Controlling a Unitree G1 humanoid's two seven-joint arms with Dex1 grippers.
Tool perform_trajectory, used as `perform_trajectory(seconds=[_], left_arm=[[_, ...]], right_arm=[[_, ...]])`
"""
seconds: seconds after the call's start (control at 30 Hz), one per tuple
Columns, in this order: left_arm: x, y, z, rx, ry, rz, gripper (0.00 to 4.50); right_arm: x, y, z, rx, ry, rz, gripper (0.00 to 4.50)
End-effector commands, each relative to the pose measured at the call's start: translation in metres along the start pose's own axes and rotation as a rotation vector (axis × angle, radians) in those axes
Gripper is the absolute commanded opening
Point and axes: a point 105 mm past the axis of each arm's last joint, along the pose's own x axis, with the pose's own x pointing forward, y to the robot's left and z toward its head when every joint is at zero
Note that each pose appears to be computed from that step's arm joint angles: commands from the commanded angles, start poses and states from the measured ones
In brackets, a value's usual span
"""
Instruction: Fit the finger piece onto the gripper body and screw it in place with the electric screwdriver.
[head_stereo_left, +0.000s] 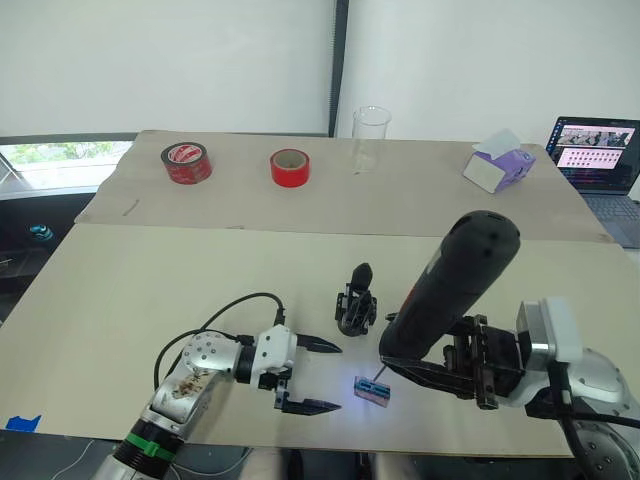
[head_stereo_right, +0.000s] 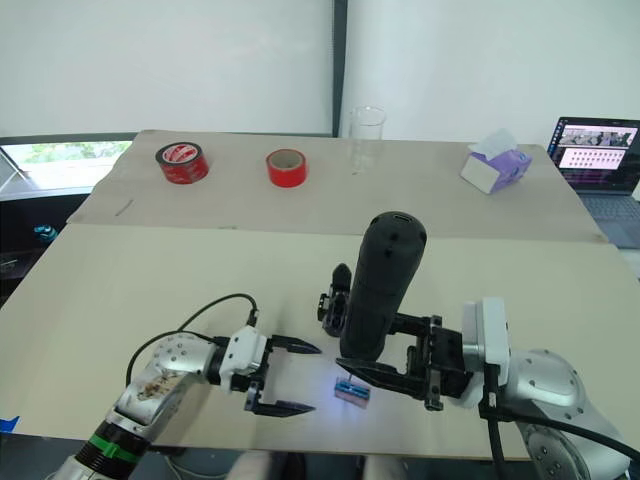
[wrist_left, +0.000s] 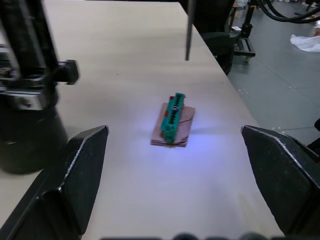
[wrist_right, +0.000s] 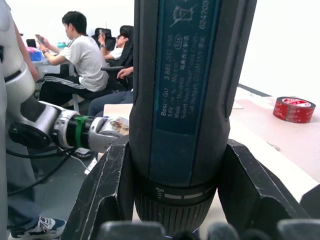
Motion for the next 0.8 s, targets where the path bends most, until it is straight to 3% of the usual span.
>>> perform_trajectory(seconds=[0.03,0.53,0.8], left_arm=[[0.016,0.0,0.003,0.023,0.005,-0.012,4.47],[0.032,-0.006,-0.02,0.006,0.079,-0.044,4.47],[0.039,-0.005,-0.015,-0.001,0.07,-0.031,4.47]], right_arm=[[0.004,0.002,0.01,-0.055,-0.035,0.027,1.91],[0.009,0.002,-0.004,-0.051,0.002,0.04,1.91],[0.009,0.002,-0.007,-0.05,0.008,0.023,1.91]])
